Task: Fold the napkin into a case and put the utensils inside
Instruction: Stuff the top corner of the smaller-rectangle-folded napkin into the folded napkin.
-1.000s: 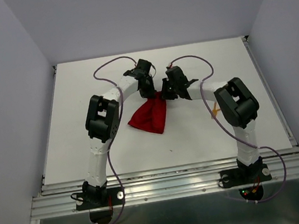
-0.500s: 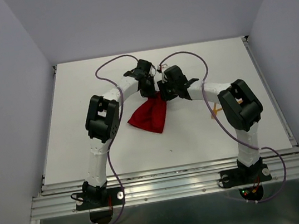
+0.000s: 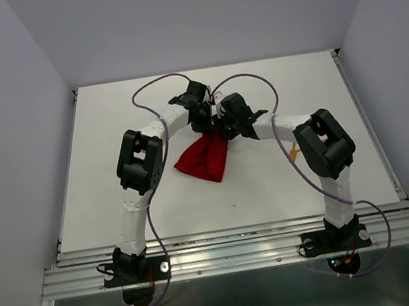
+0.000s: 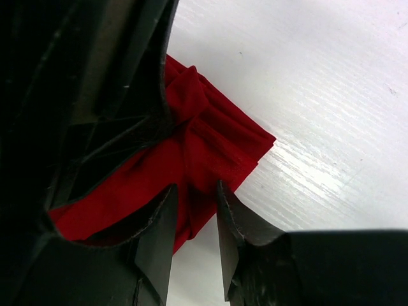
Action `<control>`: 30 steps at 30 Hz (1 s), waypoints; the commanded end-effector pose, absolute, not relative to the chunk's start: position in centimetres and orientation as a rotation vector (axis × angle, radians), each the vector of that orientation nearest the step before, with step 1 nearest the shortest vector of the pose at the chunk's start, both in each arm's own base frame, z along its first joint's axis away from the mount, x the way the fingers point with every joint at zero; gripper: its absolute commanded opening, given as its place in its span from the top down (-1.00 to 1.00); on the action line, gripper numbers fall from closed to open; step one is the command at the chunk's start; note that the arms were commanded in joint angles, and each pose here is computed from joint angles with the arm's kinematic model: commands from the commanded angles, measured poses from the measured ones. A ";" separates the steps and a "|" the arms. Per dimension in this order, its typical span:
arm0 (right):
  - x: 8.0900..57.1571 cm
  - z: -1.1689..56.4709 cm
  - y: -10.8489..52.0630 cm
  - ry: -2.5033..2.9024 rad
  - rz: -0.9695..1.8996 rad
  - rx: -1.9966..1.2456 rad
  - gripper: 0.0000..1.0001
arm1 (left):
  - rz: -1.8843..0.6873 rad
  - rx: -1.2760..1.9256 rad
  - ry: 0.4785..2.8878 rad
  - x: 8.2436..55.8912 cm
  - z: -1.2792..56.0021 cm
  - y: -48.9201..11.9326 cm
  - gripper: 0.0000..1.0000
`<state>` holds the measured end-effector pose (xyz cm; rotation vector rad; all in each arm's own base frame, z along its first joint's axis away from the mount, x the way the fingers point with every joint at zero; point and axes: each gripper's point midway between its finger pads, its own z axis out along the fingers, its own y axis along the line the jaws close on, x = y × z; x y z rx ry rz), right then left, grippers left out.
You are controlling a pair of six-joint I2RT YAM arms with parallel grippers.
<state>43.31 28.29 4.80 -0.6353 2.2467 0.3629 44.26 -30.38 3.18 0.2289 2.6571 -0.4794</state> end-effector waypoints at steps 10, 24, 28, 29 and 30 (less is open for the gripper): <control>44.0 10.3 30.6 2.075 0.673 -0.413 0.33 | -0.436 0.303 2.759 42.2 0.4 -29.4 1.00; 47.1 8.6 28.7 2.158 0.721 -0.172 0.80 | -0.448 0.335 2.730 42.7 1.6 -29.3 1.00; 47.4 6.4 29.2 2.218 0.717 -0.189 0.85 | -0.455 0.338 2.724 42.8 1.8 -29.4 1.00; 47.2 5.6 29.1 2.248 0.710 -0.187 0.86 | -0.457 0.339 2.723 42.9 2.0 -29.5 1.00; 47.3 5.2 29.1 2.261 0.706 -0.181 0.88 | -0.458 0.337 2.722 42.9 2.0 -29.5 1.00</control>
